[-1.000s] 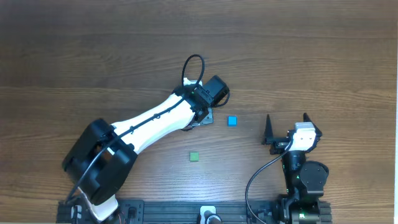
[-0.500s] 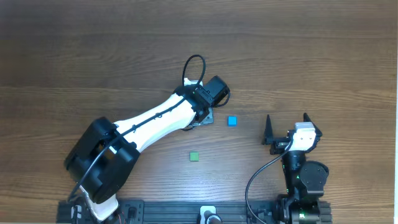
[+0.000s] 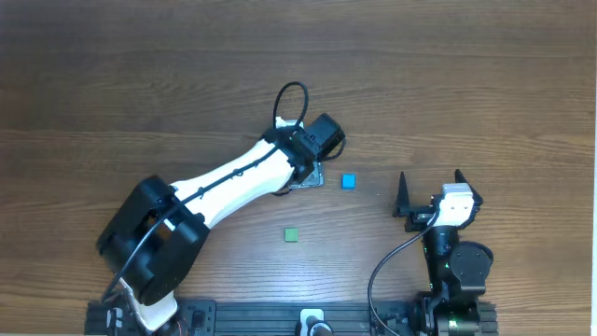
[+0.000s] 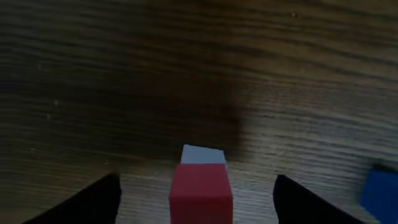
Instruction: Stack Cubes
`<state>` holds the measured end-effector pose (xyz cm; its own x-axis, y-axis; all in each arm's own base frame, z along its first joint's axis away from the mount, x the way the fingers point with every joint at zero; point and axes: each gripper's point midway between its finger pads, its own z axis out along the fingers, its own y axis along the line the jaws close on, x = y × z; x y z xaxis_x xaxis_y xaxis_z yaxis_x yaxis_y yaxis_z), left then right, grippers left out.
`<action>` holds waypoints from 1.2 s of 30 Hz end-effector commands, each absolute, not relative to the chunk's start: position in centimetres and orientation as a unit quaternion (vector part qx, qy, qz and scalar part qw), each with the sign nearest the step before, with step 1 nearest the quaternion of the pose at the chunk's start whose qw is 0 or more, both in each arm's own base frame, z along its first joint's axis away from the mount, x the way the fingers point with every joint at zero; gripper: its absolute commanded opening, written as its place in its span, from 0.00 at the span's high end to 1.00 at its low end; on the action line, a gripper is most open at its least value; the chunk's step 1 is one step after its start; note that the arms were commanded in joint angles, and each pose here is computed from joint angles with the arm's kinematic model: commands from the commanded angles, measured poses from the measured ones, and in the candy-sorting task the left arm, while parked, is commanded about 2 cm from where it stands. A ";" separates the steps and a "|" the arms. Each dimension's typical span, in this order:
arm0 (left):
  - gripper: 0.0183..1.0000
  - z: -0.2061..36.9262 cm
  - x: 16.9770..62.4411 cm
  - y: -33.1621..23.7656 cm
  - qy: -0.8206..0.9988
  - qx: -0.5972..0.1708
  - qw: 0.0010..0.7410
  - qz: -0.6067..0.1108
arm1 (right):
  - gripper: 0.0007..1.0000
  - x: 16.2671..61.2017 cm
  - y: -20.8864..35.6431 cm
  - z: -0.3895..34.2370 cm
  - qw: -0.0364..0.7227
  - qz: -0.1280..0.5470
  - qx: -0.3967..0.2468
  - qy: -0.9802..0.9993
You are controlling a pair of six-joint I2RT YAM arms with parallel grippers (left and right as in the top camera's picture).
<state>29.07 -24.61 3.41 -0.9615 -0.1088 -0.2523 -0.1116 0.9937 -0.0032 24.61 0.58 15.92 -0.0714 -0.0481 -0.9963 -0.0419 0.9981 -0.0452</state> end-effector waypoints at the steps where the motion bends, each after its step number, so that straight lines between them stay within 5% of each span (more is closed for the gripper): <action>1: 0.20 6.8 32.8 -25.8 0.983 -0.041 0.179 -0.004 | 0.01 24.6 0.7 15.7 0.682 -0.002 -0.033 0.731; 10: 0.23 7.0 39.5 -25.5 0.981 -0.035 0.192 -0.011 | 0.01 24.6 0.7 15.7 0.681 -0.001 -0.032 0.731; 21: 0.28 2.0 39.9 -25.9 0.987 -0.031 0.159 -0.005 | 0.01 24.6 0.7 15.7 0.681 -0.001 -0.032 0.731; 36: 0.42 1.3 40.1 -25.4 0.989 -0.040 0.144 -0.013 | 0.01 24.6 0.7 15.7 0.681 -0.002 -0.033 0.731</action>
<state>39.71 -25.54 2.05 -0.9500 -0.0874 -0.2997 -0.0808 0.9961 -0.0345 24.61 0.58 15.93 -0.0710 -0.0485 -0.9963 -0.0419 0.9981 -0.0456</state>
